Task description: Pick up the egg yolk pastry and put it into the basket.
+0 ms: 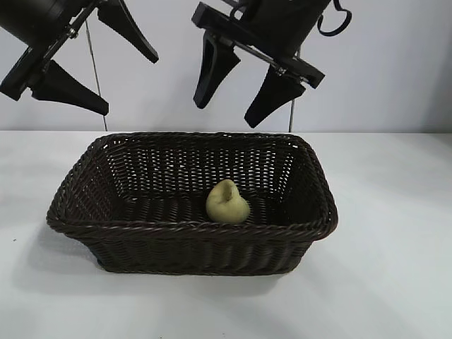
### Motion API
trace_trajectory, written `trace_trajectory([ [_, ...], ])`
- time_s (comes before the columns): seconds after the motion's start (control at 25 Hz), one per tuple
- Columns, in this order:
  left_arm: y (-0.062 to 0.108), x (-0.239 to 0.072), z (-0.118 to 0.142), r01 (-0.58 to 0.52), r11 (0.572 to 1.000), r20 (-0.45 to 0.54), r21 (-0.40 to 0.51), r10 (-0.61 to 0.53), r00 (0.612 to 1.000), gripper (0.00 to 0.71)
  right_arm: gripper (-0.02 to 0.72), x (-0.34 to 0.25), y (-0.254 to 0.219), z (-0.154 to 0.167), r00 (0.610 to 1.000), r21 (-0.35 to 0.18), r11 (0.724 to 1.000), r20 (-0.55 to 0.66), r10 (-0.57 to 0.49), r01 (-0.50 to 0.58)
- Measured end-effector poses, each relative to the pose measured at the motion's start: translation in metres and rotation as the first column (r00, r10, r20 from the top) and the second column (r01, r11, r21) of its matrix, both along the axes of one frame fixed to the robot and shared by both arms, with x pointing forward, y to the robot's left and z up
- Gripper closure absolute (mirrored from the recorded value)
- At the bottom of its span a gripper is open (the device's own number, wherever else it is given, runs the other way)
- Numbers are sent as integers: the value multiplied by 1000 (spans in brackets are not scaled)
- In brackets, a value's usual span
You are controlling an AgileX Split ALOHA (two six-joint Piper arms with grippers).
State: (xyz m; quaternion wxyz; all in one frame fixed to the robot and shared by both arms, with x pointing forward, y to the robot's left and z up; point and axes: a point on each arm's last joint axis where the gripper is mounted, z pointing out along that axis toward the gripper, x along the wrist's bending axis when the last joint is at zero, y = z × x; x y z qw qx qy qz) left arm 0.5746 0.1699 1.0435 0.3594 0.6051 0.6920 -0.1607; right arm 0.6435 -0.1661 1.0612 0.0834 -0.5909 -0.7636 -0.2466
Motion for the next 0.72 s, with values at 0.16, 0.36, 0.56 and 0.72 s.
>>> trace_trajectory([
  [0.16, 0, 0, 0, 1, 1000, -1, 0, -1, 1000, 136, 167, 0, -35, 23, 996, 8, 998, 58, -70, 69],
  [0.36, 0, 0, 0, 3, 1000, 2, 1, -3, 1000, 136, 167, -5, -51, 39, 990, 11, 995, 94, -103, 102],
  [0.56, 0, 0, 0, 5, 1000, 5, 2, -5, 1000, 136, 167, -13, -52, 23, 996, -7, 997, 40, -74, 75],
  [0.72, 0, 0, 0, 5, 1000, 4, 2, -5, 1000, 136, 167, -17, -58, 7, 997, -24, 997, -14, -80, 80],
])
